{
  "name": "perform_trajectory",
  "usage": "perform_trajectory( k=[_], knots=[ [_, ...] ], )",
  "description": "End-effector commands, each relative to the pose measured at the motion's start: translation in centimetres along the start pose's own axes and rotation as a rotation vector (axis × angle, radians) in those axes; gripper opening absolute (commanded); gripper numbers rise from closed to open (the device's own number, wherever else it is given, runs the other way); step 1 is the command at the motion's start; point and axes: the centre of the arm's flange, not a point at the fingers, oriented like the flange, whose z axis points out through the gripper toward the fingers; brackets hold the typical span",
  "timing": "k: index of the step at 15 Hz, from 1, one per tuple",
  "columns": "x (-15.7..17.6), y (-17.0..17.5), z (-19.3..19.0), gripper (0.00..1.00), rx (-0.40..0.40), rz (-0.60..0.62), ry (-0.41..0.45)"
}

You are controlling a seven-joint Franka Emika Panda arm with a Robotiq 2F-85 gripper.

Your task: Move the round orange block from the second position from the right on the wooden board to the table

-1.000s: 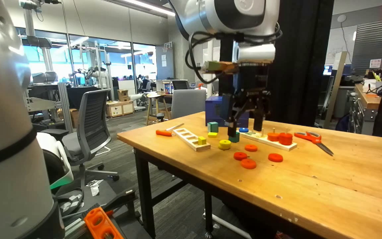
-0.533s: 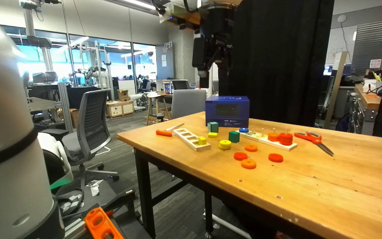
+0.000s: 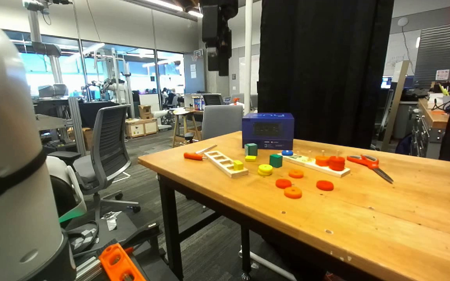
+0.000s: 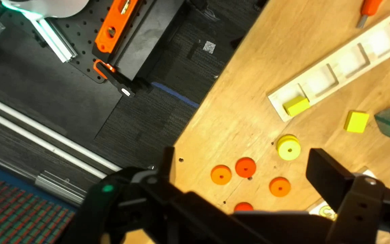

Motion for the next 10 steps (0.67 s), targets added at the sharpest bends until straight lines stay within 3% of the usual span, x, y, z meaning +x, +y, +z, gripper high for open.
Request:
perform_trajectory(
  k=[1,7,10],
  knots=[
    [-2.6,-0.5,-2.5,1.0,-0.015,-0.201,0.02],
    [-7.7,0.0,-3.3,1.0,-0.043,-0.527,0.061],
    [-8.6,1.9,-3.0,1.0,-0.054,-0.687,0.083]
  ],
)
